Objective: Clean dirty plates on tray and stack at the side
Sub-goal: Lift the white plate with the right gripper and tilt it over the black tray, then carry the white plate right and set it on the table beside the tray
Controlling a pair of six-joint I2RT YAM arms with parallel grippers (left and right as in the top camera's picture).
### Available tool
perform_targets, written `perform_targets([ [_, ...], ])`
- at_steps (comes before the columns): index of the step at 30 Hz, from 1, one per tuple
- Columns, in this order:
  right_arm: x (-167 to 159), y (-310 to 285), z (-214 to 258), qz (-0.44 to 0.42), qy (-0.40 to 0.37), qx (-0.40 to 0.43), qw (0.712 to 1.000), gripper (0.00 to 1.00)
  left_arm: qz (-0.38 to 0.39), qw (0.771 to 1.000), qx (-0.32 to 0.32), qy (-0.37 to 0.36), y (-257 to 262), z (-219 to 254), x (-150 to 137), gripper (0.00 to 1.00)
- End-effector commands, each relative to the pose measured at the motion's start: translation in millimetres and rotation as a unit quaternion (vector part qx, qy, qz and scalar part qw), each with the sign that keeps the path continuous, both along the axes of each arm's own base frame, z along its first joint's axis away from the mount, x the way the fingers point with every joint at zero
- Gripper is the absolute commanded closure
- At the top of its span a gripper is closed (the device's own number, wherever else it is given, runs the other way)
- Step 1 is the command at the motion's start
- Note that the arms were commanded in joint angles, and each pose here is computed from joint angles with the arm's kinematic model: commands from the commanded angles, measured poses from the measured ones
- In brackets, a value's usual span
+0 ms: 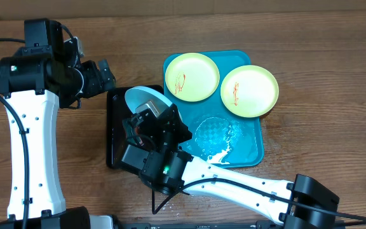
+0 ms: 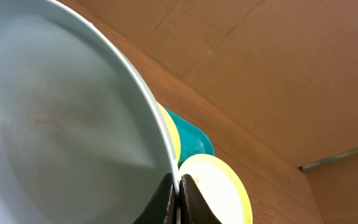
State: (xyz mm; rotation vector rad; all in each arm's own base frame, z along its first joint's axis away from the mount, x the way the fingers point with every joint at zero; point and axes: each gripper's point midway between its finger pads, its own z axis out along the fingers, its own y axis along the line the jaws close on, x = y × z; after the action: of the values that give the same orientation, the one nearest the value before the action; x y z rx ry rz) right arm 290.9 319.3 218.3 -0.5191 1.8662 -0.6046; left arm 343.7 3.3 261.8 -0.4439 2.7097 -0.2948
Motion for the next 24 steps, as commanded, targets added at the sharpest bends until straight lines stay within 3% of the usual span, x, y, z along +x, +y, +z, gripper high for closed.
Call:
perform_targets([
  [1, -1, -1, 30, -0.005, -0.026, 0.036, 0.999, 0.96, -0.003, 1.000, 0.009, -0.015, 3, 10, 0, 0.04],
  [4, -1, 4, 20, 0.009, 0.003, 0.053, 0.999, 0.96, -0.003, 1.000, 0.009, -0.015, 3, 10, 0, 0.04],
  [8, 5, 16, -11, 0.029, 0.103, 0.134, 0.985, 0.96, -0.003, 1.000, 0.009, -0.015, 3, 10, 0, 0.04],
  [12, 12, 24, -24, 0.060, 0.217, 0.224, 0.948, 0.96, -0.002, 1.000, 0.010, -0.015, 4, 10, 0, 0.04],
  [16, 29, 11, 8, 0.080, 0.287, 0.333, 0.895, 0.96, 0.001, 1.000, 0.018, -0.014, 7, 9, 0, 0.04],
  [20, 60, -45, 54, 0.065, 0.314, 0.446, 0.835, 0.96, 0.002, 1.000, 0.021, -0.014, 7, 9, 0, 0.04],
  [24, 92, -141, 54, -0.035, 0.310, 0.505, 0.805, 0.96, 0.002, 1.000, 0.021, -0.014, 7, 9, 0, 0.04],
])
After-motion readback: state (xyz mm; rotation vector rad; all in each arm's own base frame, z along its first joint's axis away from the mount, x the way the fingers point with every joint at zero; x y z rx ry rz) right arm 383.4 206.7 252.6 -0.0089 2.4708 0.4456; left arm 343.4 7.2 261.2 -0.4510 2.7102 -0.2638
